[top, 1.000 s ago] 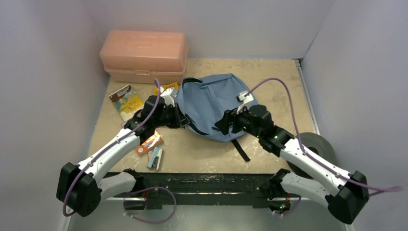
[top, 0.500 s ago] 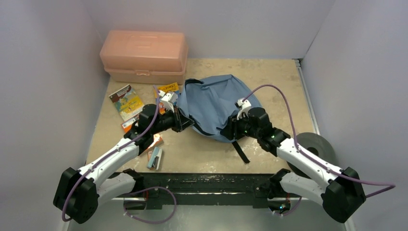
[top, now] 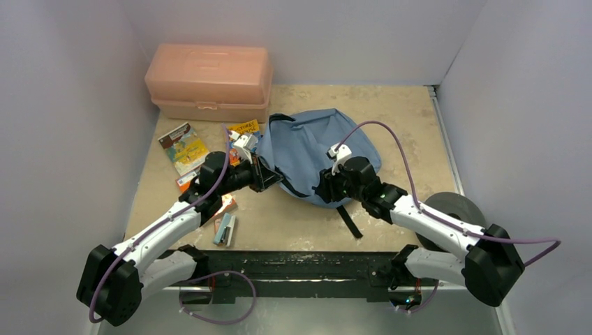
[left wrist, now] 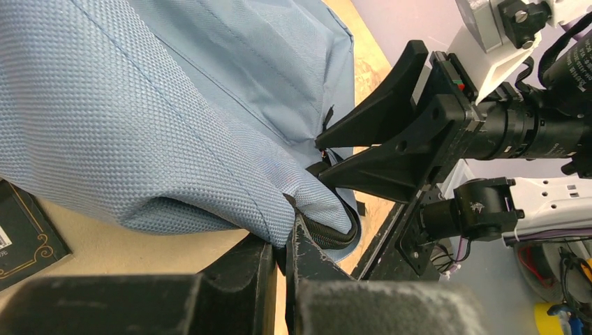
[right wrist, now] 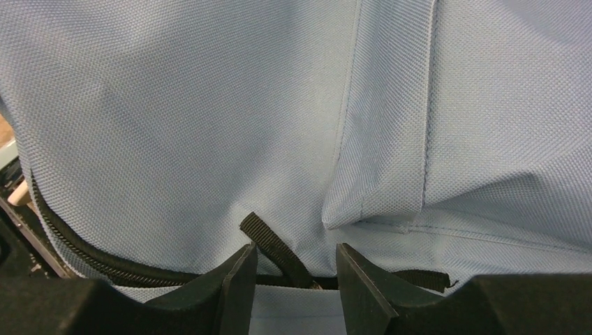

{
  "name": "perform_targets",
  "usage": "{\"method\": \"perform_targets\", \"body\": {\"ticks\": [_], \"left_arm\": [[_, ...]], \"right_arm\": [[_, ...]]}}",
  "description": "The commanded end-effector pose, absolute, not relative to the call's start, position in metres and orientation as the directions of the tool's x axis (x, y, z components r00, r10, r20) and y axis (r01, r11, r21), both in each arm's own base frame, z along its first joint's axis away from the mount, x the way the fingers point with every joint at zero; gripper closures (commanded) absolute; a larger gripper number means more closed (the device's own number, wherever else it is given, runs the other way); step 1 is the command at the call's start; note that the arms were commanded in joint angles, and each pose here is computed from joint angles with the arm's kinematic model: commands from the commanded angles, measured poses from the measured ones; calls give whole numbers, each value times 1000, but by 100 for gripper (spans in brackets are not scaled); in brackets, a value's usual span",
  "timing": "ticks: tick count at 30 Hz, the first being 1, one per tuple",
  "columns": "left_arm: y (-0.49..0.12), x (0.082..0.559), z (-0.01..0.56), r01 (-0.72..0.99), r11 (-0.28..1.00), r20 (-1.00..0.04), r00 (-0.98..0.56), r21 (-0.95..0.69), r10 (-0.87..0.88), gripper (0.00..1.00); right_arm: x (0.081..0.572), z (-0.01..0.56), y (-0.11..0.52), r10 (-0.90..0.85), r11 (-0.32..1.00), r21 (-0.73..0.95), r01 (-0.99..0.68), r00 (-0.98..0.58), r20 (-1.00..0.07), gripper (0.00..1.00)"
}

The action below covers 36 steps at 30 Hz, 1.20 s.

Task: Pack the student bag
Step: Unzip the student bag at the center of the board.

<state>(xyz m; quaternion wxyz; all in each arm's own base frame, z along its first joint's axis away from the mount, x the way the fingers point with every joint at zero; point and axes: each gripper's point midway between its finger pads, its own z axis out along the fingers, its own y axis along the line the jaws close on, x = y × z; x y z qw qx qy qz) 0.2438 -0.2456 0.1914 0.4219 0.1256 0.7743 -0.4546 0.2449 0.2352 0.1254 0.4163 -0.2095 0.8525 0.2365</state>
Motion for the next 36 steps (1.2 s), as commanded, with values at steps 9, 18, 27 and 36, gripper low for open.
{"method": "perform_targets", "body": {"ticks": [9,18,27,36], "left_arm": [[-254,242,224,676,482,-823,-526,-557,-214,100],[-253,244,226,657,486,-811,-533,-576,-241,100],[-245,251,204,579,554,-782,-572,-598,-248,100],[-242,277,165,335,621,-649,-653,-709,-389,100]], "right_arm": [[263,134,246,-156,808,176,-562,-493,-856,57],[270,125,248,-150,834,162,-528,-499,-854,76],[270,159,227,26,882,236,-409,-458,-889,100],[206,256,287,395,418,763,-493,-659,-641,100]]}}
